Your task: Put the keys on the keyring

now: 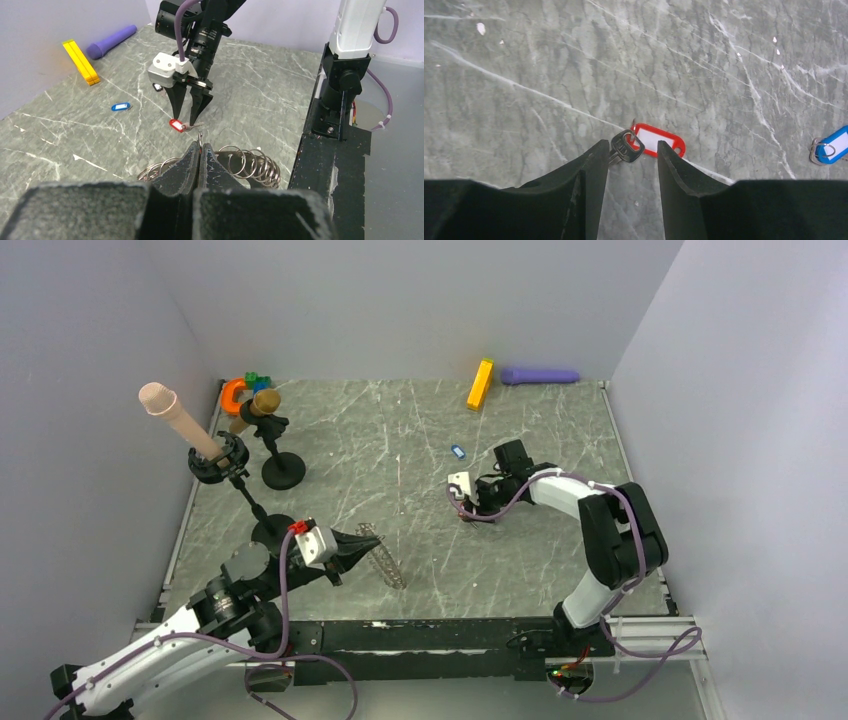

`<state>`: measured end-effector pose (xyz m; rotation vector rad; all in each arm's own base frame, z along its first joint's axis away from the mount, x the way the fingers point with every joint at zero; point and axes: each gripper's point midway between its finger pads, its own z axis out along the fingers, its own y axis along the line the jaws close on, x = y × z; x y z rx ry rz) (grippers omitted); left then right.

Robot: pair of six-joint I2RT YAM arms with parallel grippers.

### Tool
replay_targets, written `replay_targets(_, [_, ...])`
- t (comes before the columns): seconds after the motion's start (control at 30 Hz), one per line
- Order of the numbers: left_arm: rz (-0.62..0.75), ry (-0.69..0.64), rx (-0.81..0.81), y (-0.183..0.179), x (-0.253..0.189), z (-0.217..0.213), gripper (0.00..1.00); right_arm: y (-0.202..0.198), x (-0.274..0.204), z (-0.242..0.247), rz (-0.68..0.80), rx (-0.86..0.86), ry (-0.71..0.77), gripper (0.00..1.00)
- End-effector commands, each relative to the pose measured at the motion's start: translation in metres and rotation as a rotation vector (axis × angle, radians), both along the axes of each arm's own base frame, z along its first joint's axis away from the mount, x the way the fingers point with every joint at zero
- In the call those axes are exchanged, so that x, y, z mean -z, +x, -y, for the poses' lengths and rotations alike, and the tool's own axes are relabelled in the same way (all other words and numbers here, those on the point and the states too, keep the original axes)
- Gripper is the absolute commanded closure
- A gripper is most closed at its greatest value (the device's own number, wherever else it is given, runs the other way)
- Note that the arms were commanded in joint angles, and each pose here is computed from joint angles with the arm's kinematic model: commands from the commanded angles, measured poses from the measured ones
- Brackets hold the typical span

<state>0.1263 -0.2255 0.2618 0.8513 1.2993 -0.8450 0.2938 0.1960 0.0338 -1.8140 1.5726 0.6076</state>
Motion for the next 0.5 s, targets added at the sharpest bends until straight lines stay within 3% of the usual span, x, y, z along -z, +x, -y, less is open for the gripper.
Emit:
replay_targets(0.0, [0.043,-0.054,-0.019,0.0023,-0.0174,-0.0034,1.0,0.0116,0.0017,-0.0039,0.038,0.013,0.016,0.56])
replay_targets(0.47, [0.043,-0.056,-0.022,0.0035,-0.0152,-0.0025,1.0,0.0122,0.01,-0.0034,0.017,0.001,-0.013,0.6])
